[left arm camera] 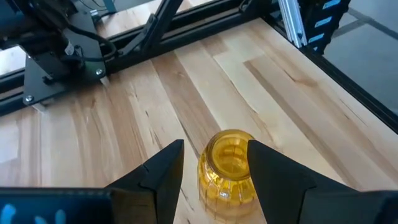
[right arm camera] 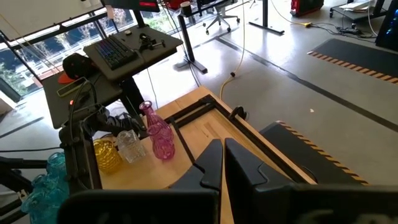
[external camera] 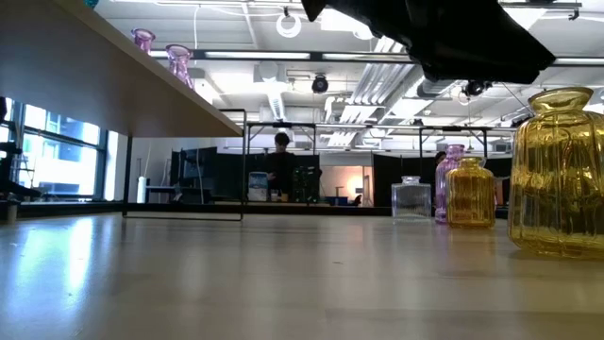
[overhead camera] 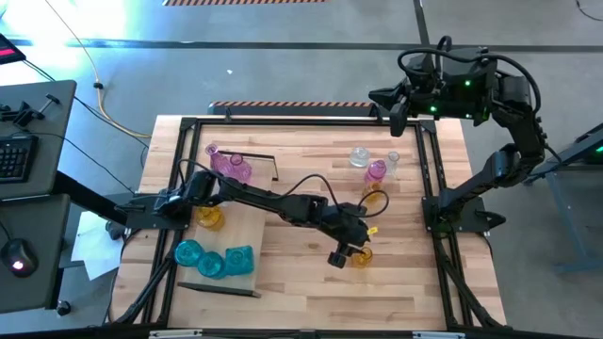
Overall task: Sort vases onto shelf
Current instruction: Put the bottom yellow flower vase on the shelf
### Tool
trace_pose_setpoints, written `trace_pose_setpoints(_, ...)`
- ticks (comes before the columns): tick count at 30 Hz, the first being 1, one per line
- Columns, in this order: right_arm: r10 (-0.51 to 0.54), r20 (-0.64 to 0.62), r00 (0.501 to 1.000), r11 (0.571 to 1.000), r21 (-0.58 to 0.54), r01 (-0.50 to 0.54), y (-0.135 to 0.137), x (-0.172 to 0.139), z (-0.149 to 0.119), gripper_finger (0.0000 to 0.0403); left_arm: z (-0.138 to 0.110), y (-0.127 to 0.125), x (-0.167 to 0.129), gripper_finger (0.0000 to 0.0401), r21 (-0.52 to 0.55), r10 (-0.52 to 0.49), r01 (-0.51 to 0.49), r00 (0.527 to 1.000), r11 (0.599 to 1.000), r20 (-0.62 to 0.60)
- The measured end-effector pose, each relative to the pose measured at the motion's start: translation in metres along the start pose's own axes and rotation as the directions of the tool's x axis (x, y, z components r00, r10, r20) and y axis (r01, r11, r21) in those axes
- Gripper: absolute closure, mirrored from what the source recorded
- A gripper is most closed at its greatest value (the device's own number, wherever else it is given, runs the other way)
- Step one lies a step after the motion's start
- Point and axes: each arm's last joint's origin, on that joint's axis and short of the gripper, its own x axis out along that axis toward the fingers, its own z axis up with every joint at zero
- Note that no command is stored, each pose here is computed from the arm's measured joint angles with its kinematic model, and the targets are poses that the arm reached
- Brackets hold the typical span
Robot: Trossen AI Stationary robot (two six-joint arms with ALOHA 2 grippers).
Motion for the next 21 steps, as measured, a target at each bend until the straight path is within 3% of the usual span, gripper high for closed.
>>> trace_pose_setpoints(21, 0.005, 0.013, 1.000, 1.000, 0.003, -0.005, 0.000, 0.000, 0.001, 0.0403, -0.013, -0.002, 0.016, 0.0232, -0.048, -0.008, 0.007, 1.000, 0.999, -0.021)
